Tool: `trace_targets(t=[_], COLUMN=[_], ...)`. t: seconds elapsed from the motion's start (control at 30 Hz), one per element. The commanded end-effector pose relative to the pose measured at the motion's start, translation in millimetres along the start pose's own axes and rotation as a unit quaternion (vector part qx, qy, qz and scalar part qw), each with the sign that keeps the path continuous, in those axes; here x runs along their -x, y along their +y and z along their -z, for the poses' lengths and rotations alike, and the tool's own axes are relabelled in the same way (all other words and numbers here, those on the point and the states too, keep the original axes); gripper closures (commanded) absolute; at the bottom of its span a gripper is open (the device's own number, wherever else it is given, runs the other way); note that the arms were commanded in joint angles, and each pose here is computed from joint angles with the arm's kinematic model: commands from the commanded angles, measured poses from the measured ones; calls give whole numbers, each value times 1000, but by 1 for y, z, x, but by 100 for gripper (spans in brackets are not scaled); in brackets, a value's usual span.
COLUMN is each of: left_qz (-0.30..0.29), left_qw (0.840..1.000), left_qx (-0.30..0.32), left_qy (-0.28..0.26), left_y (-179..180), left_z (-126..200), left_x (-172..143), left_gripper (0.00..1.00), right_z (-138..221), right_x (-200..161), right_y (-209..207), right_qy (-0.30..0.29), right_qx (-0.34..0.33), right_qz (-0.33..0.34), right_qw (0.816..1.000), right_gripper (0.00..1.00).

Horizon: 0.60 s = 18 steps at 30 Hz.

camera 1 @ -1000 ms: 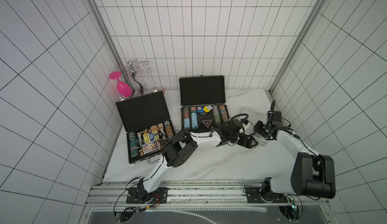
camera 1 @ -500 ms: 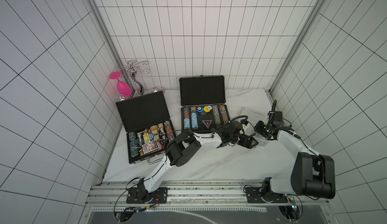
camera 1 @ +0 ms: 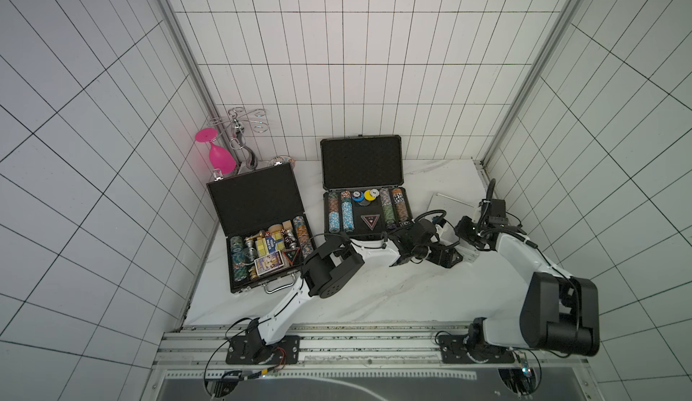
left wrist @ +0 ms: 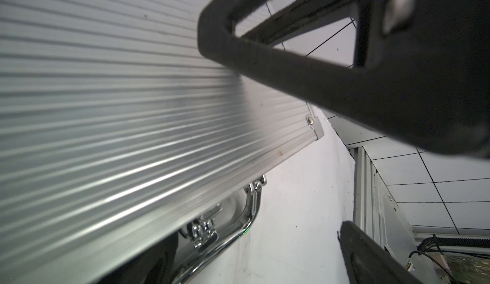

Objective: Close the poker set cases
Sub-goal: Adjust the poker set case at the center of the board.

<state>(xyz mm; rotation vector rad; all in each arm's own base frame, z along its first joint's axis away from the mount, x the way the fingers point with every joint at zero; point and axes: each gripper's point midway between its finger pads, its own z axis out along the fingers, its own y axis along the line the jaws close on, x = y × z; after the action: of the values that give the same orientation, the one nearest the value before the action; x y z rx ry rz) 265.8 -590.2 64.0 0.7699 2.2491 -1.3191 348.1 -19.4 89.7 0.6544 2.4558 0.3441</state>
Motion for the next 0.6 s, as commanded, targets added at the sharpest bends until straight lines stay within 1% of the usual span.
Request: trace_targets(t=[0.0,0.17,0.23,0.4,0.57], left_qz=[-13,-21,-23,-24,-29], left_qw=[1000,999,1000,1000,999], left_qx=[25,24,14,-16,-22], left_qy=[5,5,4,-6,-21], left_y=[15,10,6,-10,-16], left_z=[-11,-10,-9,0,12], left_x=[-6,-6,-4,6,15], left_gripper=[4,5,5,11,15], right_z=[-8,-8,-8,-8,-7], right_x=[-35,-36,-36,-37,-38], right_y=[-22,-21,-21,-22,-23], right_qy=[54,54,54,54,54], right_qx=[-26,-24,-24,-25,-26], right_qz=[-24,-24,-24,-23,-22], right_qw=[998,998,998,998,998], right_gripper=[69,69,69,69,69])
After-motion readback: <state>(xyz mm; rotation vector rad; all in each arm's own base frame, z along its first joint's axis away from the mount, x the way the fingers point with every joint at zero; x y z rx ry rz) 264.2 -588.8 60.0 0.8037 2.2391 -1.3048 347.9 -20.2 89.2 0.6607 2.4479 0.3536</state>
